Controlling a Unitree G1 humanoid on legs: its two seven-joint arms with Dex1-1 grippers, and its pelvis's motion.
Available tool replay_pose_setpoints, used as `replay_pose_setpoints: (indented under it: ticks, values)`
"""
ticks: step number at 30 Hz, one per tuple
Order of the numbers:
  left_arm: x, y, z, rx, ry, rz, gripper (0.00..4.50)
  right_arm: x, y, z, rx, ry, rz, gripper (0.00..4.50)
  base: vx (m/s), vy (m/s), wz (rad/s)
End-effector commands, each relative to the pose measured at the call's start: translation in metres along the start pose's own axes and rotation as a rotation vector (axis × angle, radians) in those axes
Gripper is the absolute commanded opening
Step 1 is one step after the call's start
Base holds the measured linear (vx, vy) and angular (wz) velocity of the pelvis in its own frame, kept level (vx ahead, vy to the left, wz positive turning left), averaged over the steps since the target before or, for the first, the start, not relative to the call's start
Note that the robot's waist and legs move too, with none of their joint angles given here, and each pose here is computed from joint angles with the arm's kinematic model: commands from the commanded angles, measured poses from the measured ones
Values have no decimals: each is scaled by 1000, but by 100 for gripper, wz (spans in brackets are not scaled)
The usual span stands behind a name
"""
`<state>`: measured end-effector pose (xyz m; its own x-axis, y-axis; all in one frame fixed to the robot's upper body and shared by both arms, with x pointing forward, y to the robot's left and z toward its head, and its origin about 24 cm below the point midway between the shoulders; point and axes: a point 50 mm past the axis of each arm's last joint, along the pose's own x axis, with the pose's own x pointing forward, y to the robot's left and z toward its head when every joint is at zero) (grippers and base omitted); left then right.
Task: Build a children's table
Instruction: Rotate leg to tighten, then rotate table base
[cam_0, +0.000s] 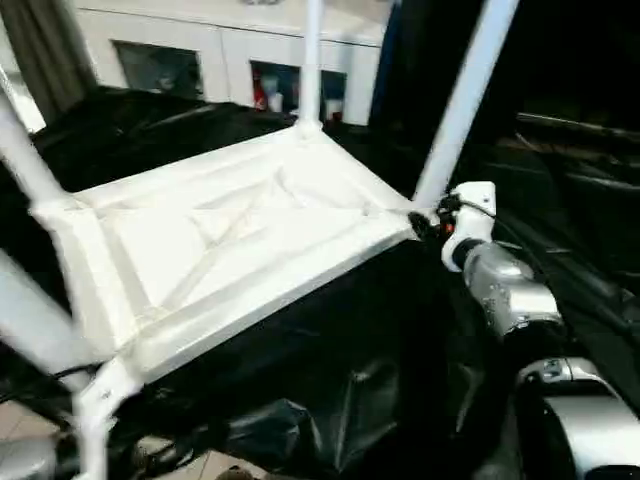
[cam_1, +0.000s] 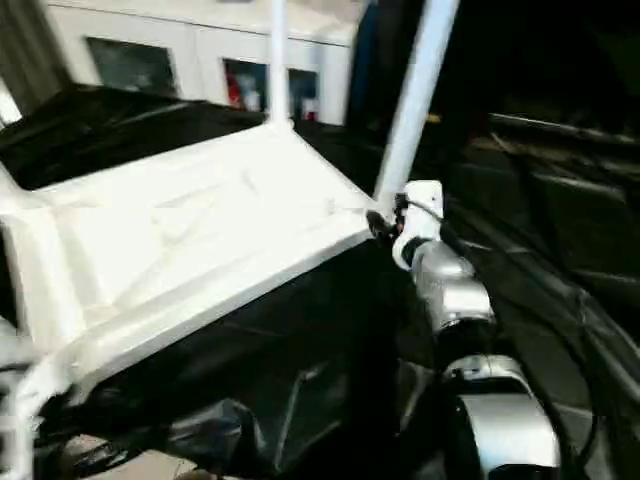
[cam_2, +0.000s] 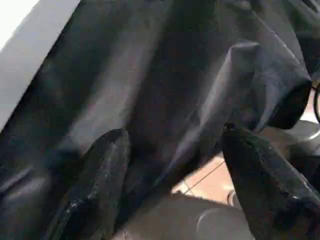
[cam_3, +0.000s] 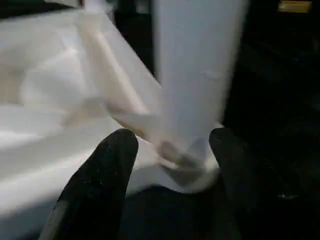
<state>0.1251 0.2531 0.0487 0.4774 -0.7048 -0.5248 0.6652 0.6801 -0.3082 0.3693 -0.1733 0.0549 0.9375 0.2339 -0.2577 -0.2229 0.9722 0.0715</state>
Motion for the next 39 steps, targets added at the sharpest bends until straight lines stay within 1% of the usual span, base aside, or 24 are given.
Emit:
replay_pose_setpoints:
  ticks: [1,2,4,5,6,7,8,10,12,13,17,19,20,22,23,24,25,28,29,30,32,34,35,39]
  values:
    - [-20,0,1,18,-7,44,365,2,8,1,-31,-23,64,276,0,0,0]
    - [-21,0,1,17,-7,48,371,2,9,1,-30,-26,72,276,0,0,0]
    - [-31,-1,7,21,-55,86,404,1,21,-6,-57,-21,194,276,0,0,0]
    - [-31,-1,7,21,-55,86,404,1,21,-6,-57,-21,194,276,0,0,0]
    - [-34,1,11,19,-99,106,404,-1,24,-11,-69,-6,231,276,0,0,0]
    - [-37,4,15,16,-150,130,417,-5,24,-19,-108,19,248,276,0,0,0]
    - [-40,6,18,14,-185,146,417,-8,24,-24,-136,38,260,276,0,0,0]
    - [-50,9,13,6,-173,169,438,-17,20,-37,-175,86,263,276,0,0,0]
    - [-56,7,8,-5,-144,168,446,-23,17,-42,-183,94,264,276,0,0,0]
    - [-62,4,6,-30,-132,156,446,-30,15,-46,-182,98,288,276,0,0,0]
    - [-75,1,5,-70,-119,141,446,-41,11,-53,-184,112,318,276,0,0,0]
    - [-87,9,9,-42,-124,173,446,-45,7,-55,-190,116,307,276,0,0,0]
    - [-87,9,9,-42,-124,173,446,-45,7,-55,-190,116,307,276,0,0,0]
    - [-97,17,12,-31,-139,213,446,-48,7,-55,-190,118,304,276,0,0,0]
    - [-97,17,12,-31,-139,214,446,-48,7,-55,-190,118,305,276,0,0,0]
    - [-107,22,12,-40,-107,238,446,-49,11,-55,-197,122,315,276,0,0,0]
    - [-107,22,12,-40,-107,238,446,-49,11,-55,-197,122,315,276,0,0,0]
    - [-125,25,13,-55,-44,268,446,-49,16,-54,-206,125,328,276,0,0,0]
    - [-125,25,13,-55,-44,268,446,-49,16,-54,-206,125,328,276,0,0,0]
    - [-130,27,16,-51,-42,282,446,-49,17,-54,-206,125,328,276,0,0,0]
    - [-135,29,20,-33,-51,295,446,-48,18,-54,-207,124,327,276,0,0,0]
    - [-142,37,35,4,-140,332,446,-48,21,-54,-208,121,336,276,0,0,0]
    - [-145,38,39,10,-158,337,446,-48,23,-54,-211,119,342,276,0,0,0]
    - [-151,41,47,23,-194,343,446,-48,27,-54,-212,115,359,276,0,0,0]
